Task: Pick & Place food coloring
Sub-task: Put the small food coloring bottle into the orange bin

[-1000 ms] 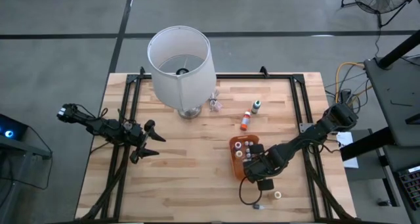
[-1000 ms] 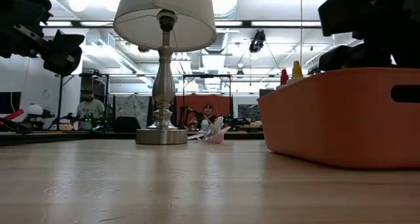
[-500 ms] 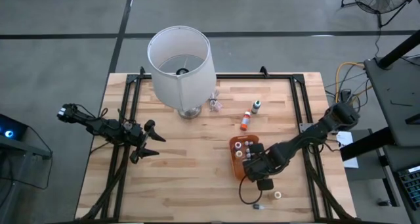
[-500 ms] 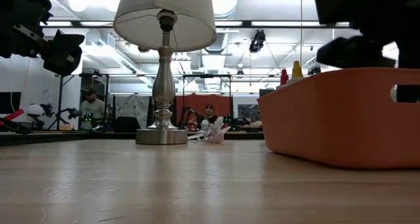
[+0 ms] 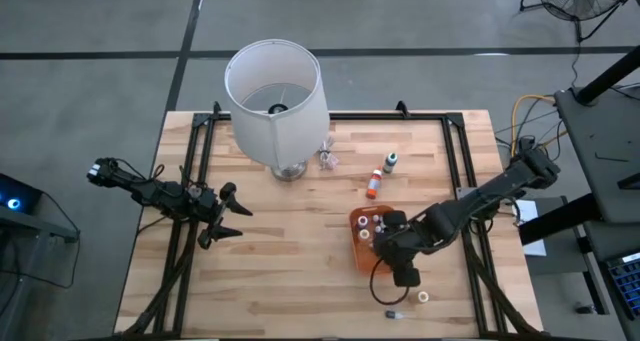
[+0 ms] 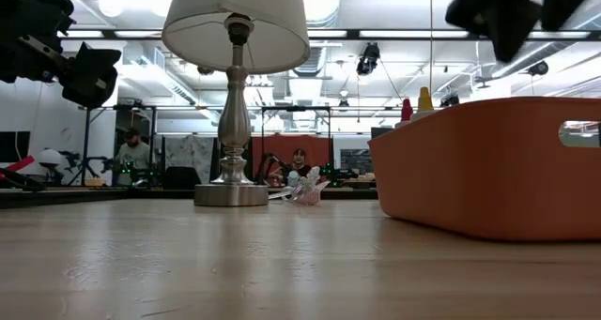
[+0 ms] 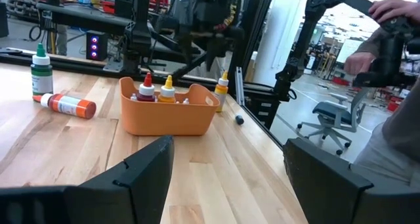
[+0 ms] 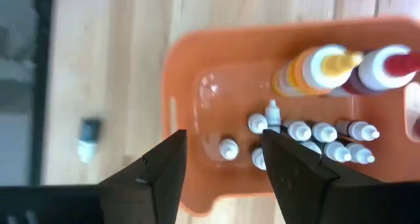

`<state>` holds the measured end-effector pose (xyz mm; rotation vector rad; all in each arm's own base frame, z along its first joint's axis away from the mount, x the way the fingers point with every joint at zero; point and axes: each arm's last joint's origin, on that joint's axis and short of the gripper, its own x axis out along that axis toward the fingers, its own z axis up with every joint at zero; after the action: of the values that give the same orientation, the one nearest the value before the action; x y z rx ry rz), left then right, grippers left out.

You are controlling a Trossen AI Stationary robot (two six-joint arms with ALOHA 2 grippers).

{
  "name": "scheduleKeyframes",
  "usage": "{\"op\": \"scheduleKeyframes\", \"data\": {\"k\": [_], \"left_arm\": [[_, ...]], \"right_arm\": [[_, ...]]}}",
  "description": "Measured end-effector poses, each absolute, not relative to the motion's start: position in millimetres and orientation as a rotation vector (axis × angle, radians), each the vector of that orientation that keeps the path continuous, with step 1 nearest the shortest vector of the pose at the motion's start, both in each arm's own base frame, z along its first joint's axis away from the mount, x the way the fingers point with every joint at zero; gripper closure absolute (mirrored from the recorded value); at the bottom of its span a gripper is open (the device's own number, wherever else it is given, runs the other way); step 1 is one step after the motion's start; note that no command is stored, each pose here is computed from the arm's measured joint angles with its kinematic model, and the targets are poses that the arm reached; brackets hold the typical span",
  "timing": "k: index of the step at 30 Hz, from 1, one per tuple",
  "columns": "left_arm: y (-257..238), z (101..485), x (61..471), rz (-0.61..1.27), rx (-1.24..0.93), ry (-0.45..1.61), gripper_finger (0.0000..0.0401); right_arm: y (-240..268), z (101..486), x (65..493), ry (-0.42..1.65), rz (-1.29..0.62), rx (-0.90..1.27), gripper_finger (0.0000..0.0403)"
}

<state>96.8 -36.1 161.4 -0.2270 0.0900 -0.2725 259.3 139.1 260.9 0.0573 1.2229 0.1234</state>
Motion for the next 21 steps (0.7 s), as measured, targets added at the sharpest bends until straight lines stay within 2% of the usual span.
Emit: {"op": "scheduleKeyframes", "data": {"k": [12, 21], "left_arm": [[-36.1, 161.4, 96.8, -0.273, -0.227, 0.09, 0.0143], [-36.1, 161.3, 96.9, -0.272, -0.227, 0.09, 0.0143]], "right_arm": [[152.5, 304.7, 259.1, 1.201, 0.063, 0.328, 0.0161], [187.6, 311.3, 241.4, 1.2, 0.046, 0.518, 0.0159]]}}
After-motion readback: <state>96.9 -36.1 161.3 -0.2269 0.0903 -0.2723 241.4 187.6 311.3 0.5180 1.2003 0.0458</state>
